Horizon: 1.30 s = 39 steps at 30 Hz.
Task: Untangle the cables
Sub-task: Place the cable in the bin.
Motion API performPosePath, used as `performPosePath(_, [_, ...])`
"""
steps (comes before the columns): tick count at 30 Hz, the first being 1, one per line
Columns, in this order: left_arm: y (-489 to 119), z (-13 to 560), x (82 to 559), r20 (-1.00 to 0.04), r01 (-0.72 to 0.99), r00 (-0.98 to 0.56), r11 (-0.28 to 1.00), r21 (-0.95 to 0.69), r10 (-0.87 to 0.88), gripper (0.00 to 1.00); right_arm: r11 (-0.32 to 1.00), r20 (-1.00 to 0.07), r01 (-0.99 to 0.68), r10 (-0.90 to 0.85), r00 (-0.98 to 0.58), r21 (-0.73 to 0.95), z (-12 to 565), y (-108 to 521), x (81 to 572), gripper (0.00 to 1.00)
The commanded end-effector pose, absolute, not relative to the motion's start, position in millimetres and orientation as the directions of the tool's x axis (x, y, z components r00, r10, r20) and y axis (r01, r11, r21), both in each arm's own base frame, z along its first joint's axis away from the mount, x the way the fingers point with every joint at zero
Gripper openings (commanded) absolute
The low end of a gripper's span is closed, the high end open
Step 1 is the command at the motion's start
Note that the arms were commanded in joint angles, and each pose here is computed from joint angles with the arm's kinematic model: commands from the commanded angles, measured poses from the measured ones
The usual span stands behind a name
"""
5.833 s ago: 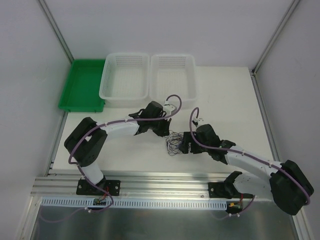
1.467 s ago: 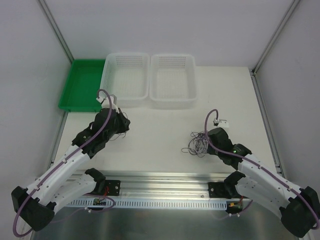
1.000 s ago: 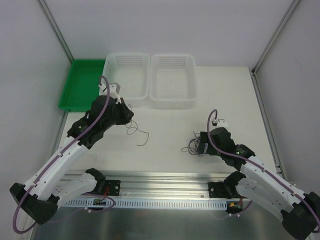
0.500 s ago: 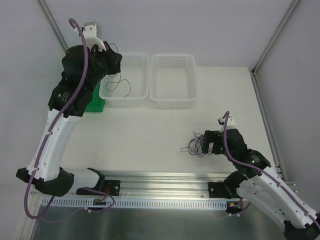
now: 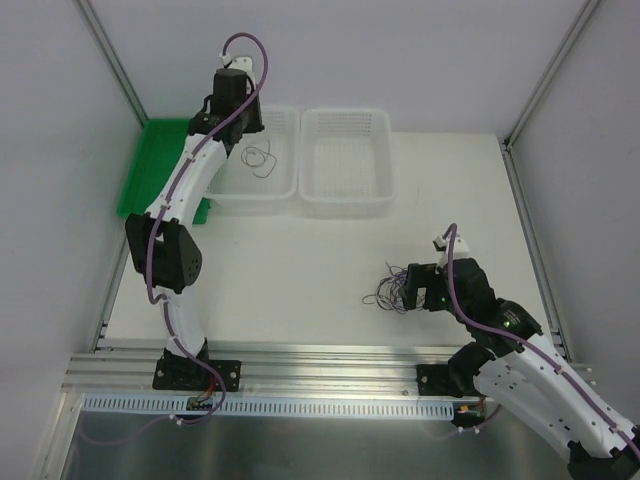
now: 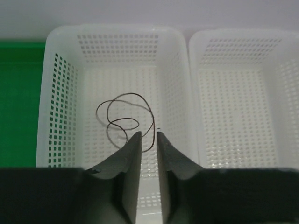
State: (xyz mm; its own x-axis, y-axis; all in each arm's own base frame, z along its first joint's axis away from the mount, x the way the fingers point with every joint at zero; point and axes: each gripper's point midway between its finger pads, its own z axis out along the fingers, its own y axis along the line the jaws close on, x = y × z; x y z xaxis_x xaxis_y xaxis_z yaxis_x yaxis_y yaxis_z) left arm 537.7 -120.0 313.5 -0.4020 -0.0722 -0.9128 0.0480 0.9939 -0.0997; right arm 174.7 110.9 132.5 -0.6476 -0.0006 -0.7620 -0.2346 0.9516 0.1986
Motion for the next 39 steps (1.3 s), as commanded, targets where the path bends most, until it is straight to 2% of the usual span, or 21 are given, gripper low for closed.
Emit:
performPosePath(1, [-113,293,561,-0.909,0.056,-0.413,0.995,-0.081,-0.051,0.26,0.946,-0.767,-0.253,-0.006,-0.642,0.204,142,113,173,0.97])
performPosePath(2, [-109,281,564,-0.901,0.047,-0.432,0.997,-0.061,-0.035,0.36,0.947,-0.766,-0.249,-0.005,-0.643,0.202,142,112,173,0.97])
performPosePath(4, [-102,266,565,-0.889,0.032,-0.457,0.999,-0.044,-0.024,0.68,0.95,-0.761,-0.244,-0.012,-0.648,0.193,139,109,171,0.97])
performPosePath(5, [-100,258,561,-0.88,0.02,-0.474,0.999,-0.038,-0.024,0.9,0.951,-0.764,-0.24,-0.008,-0.646,0.193,140,109,171,0.97])
performPosePath(7, [-101,269,551,-0.886,0.024,-0.463,0.998,-0.057,-0.039,0.98,0.956,-0.761,-0.233,-0.014,-0.648,0.18,138,107,172,0.97])
performPosePath(12, [-116,290,514,-0.878,0.075,-0.463,0.982,-0.173,-0.119,0.99,0.971,-0.747,-0.181,-0.002,-0.665,0.158,133,102,177,0.97])
performPosePath(13, [-120,308,498,-0.885,0.099,-0.444,0.974,-0.202,-0.139,0.99,0.973,-0.743,-0.172,-0.003,-0.669,0.151,132,101,177,0.97])
performPosePath(15, [-131,294,473,-0.852,0.096,-0.492,0.962,-0.256,-0.178,0.99,0.983,-0.738,-0.132,0.007,-0.674,0.13,131,96,181,0.97])
performPosePath(16, [-135,309,455,-0.858,0.115,-0.474,0.952,-0.282,-0.197,0.99,0.987,-0.729,-0.117,0.002,-0.684,0.112,128,94,182,0.97])
performPosePath(17, [-140,288,439,-0.829,0.103,-0.52,0.948,-0.301,-0.206,0.99,0.989,-0.729,-0.104,0.007,-0.685,0.107,127,92,183,0.97])
performPosePath(19, [-161,291,405,-0.825,0.153,-0.528,0.933,-0.327,-0.202,0.99,0.991,-0.725,-0.082,0.018,-0.688,0.103,124,91,186,0.97])
performPosePath(20, [-168,268,389,-0.797,0.153,-0.575,0.932,-0.33,-0.188,0.99,0.992,-0.723,-0.077,0.022,-0.691,0.104,122,91,186,0.98])
performPosePath(22, [-199,262,353,-0.784,0.249,-0.605,0.903,-0.349,-0.137,0.99,0.991,-0.714,-0.077,0.028,-0.699,0.114,117,94,188,0.98])
performPosePath(28, [-247,183,258,-0.655,0.332,-0.755,0.861,-0.387,-0.004,0.99,0.989,-0.699,-0.062,0.051,-0.713,0.135,97,101,194,0.99])
performPosePath(33, [-285,149,214,-0.619,0.411,-0.78,0.823,-0.391,0.096,0.99,0.989,-0.698,-0.032,0.077,-0.712,0.142,84,104,203,0.95])
performPosePath(39, [-299,105,177,-0.565,0.408,-0.814,0.827,-0.387,0.137,0.99,0.984,-0.679,-0.042,0.09,-0.729,0.174,63,118,211,0.89])
